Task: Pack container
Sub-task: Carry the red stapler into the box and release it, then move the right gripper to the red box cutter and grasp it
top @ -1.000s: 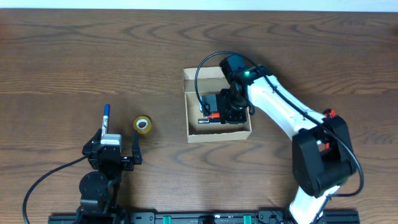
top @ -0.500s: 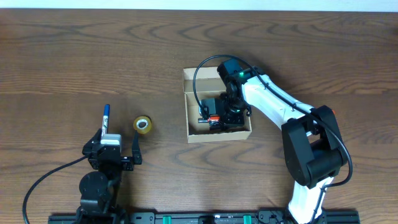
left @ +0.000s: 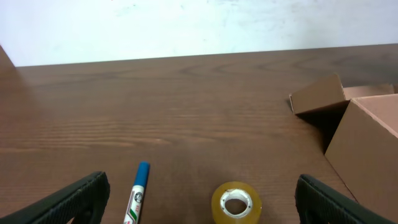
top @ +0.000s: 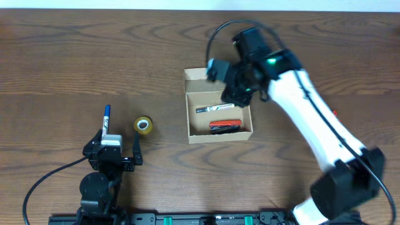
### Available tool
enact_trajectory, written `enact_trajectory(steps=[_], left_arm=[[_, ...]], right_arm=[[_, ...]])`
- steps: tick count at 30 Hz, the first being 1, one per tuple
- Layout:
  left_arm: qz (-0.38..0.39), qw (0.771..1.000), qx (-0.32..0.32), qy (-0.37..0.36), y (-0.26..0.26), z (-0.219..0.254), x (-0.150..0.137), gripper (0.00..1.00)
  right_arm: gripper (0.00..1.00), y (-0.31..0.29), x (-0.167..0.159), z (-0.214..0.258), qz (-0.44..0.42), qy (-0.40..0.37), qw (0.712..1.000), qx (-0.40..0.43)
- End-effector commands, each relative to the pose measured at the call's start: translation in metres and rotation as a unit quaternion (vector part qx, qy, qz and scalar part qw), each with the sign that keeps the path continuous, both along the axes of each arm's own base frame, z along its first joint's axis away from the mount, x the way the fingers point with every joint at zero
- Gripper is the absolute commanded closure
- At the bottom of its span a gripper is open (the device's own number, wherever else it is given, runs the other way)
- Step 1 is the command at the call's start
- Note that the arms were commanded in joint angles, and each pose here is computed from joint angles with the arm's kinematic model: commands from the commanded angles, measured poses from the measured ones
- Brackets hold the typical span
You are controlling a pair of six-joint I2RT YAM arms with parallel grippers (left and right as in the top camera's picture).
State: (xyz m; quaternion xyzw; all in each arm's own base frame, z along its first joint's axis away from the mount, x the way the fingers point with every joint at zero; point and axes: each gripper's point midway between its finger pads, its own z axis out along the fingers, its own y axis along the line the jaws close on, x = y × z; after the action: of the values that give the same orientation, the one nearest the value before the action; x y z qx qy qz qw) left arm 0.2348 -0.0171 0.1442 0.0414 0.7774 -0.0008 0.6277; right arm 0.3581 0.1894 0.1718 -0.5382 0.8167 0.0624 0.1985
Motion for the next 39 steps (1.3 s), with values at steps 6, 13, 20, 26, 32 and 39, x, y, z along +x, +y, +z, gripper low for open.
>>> enact_trajectory(steps=[6, 13, 20, 26, 32, 39], left_arm=[[0.003, 1.0, 0.004, 0.016, 0.002, -0.014, 0.0, 0.05], [0.003, 1.0, 0.004, 0.016, 0.002, -0.014, 0.0, 0.05], [0.003, 1.0, 0.003, 0.016, 0.001, -0.014, 0.0, 0.05], [0.003, 1.0, 0.003, 0.016, 0.001, -0.014, 0.0, 0.05], [0.003, 1.0, 0.003, 0.016, 0.001, -0.014, 0.0, 0.05], [0.003, 1.0, 0.003, 0.016, 0.001, -0.014, 0.0, 0.05]], right_arm=[[0.27, -0.205, 0.046, 0.024, -0.621, -0.076, 0.778, -0.048], [0.3, -0.284, 0.004, 0.003, -0.738, 0.045, 0.673, 0.005], [0.34, -0.318, -0.064, -0.034, -0.788, 0.138, 0.598, -0.045], [0.31, -0.317, -0.072, -0.07, -0.764, 0.154, 0.625, -0.037], [0.2, -0.326, -0.064, -0.079, -0.713, 0.146, 0.686, -0.025], [0.14, -0.35, -0.068, -0.091, -0.721, 0.149, 0.676, -0.021]])
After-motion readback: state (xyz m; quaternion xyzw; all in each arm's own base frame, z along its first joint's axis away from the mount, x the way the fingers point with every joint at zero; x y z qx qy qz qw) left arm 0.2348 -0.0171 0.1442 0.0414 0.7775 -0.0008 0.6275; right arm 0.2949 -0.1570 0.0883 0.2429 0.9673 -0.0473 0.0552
